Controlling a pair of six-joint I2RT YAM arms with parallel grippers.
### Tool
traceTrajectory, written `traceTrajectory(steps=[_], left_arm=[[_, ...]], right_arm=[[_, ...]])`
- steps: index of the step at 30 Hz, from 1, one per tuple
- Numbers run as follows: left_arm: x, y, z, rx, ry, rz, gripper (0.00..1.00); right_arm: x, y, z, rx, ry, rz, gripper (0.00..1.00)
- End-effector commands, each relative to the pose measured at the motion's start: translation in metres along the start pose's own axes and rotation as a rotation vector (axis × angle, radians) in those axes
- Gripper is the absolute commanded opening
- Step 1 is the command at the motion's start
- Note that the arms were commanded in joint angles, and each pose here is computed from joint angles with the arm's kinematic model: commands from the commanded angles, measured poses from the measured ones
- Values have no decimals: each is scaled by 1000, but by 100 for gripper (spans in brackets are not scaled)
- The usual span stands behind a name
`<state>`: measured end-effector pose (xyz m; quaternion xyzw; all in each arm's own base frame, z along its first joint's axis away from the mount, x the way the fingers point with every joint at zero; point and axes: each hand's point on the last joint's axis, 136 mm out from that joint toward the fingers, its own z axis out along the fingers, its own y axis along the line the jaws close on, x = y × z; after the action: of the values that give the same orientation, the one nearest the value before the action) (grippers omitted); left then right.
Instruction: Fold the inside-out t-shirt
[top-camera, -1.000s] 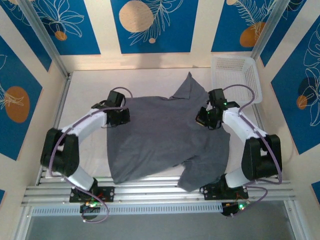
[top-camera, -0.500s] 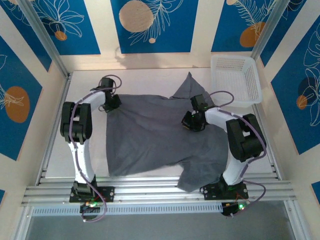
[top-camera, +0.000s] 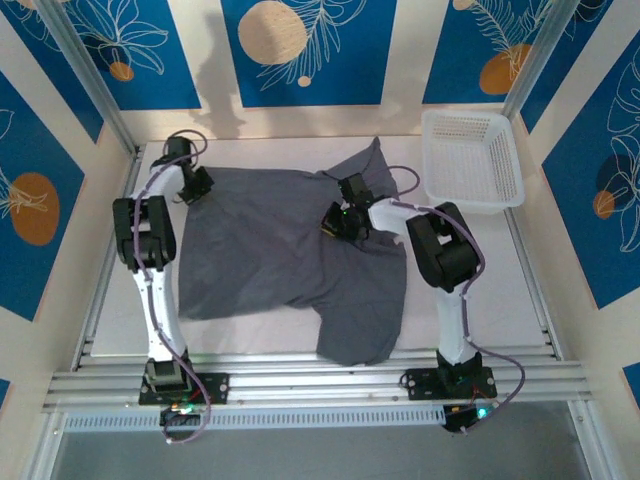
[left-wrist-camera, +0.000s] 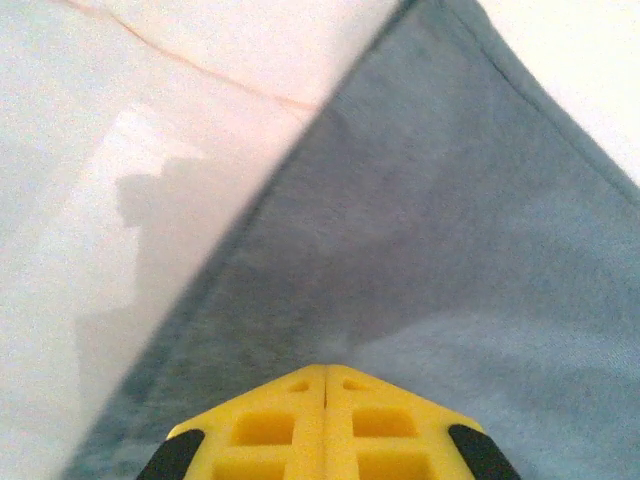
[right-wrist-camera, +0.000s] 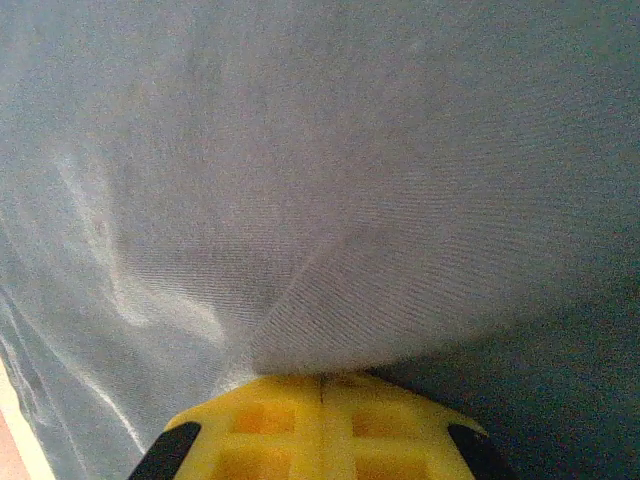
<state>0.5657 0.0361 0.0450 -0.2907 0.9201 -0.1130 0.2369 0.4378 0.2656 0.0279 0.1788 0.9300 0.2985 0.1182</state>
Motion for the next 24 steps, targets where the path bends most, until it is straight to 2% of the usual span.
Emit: traceTrajectory(steps=[1,3,5,10,12,14,16,19,20,21,24], left_arm=[[-12,-39,-86,164,-73,24,19],[0,-50,-127,265,-107,-7,31],[27,-59,-166,347,-132,-17,41],[118,-57,-223,337,-156,107,46],[154,-47,-234,305,-154,174,47],[184,-29,-242,260,-149,208,48],[206,-11,-243,224,-132,227,50],[228,23,-237,140,-100,225,52],[234,32,-234,112,-87,219,53],[241,43,-230,78,-68,212,53],[257,66,-222,9,-25,177,55]], right_arm=[[-26,19,-63,-27,-102,-73,4],[-24,14,-101,-16,-177,-96,10],[-12,-12,-137,31,-257,-66,11],[57,-128,-177,196,-291,157,18],[89,-163,-180,238,-244,224,21],[118,-183,-178,267,-172,243,31],[135,-193,-174,295,-114,246,40],[145,-195,-165,308,-64,226,44],[147,-194,-162,307,-54,223,44],[148,-191,-158,295,-42,221,39],[145,-175,-152,239,-24,213,8]])
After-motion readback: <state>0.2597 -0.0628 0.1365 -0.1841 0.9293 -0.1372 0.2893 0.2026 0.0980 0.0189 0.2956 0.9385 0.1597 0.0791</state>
